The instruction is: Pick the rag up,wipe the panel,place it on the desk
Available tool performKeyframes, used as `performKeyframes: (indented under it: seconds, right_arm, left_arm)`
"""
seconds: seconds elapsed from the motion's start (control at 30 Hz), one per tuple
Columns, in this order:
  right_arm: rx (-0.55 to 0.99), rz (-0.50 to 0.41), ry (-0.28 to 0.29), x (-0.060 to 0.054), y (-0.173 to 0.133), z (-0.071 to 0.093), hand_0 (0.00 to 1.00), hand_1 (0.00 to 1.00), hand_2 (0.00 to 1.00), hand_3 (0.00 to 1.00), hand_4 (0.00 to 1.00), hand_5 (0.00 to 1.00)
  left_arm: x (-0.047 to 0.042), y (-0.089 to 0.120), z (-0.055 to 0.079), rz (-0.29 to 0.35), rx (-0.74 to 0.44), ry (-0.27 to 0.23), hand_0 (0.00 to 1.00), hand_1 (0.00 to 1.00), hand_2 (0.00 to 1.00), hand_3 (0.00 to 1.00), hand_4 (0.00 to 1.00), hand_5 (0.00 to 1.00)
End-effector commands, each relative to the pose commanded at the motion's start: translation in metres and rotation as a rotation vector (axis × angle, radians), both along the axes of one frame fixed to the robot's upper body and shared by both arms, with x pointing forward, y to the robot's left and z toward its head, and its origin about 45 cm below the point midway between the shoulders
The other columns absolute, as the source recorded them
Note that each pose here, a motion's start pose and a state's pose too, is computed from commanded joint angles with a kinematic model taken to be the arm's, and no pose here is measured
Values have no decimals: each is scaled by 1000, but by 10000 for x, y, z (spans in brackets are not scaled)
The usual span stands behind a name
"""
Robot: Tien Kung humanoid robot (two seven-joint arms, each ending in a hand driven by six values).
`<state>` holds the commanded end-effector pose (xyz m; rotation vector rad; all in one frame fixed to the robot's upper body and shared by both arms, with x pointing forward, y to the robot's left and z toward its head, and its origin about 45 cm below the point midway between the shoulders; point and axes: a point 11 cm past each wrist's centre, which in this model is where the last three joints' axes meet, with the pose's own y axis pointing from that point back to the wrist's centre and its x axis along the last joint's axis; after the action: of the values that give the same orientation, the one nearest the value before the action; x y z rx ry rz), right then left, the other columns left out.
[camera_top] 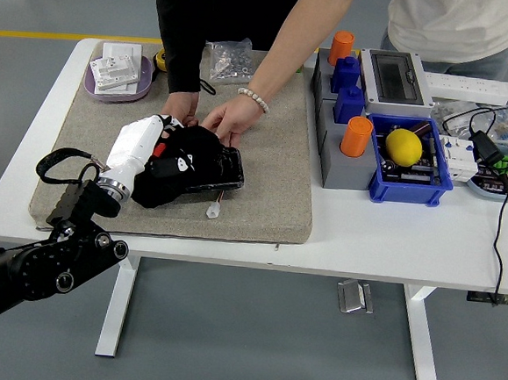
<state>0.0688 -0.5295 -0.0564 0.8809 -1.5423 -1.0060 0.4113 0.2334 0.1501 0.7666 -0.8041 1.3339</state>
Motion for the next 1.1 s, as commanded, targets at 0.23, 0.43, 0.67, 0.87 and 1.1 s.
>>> performKeyframes:
  seconds: [0.23, 0.43, 0.67, 0.87, 1.1]
  right_arm:
    - [2, 3, 0, 4, 5, -2, 720, 657, 687, 589, 960, 576]
    - [-1, 9, -3, 26, -6, 8, 720, 658, 687, 589, 960, 577]
    - [-3, 9, -1, 31, -27, 23, 719, 657, 687, 588, 961, 579]
    - [-5, 10, -2, 47, -47, 38, 719, 656, 686, 589, 962, 579]
    - [-8, 11, -3, 61, -67, 53, 720, 656, 686, 589, 962, 579]
  left_arm:
    - [0, -165, 40, -42, 3, 1, 221, 165, 487, 432, 250, 2]
    - [36, -264, 64, -66, 24, 4, 222, 167, 487, 433, 253, 2]
    - [22, -348, 54, -90, 35, 12, 223, 170, 489, 434, 250, 2]
    - [10, -410, 61, -109, 41, 13, 223, 170, 489, 434, 250, 2]
    - [-12, -520, 82, -152, 58, 14, 223, 170, 489, 435, 252, 2]
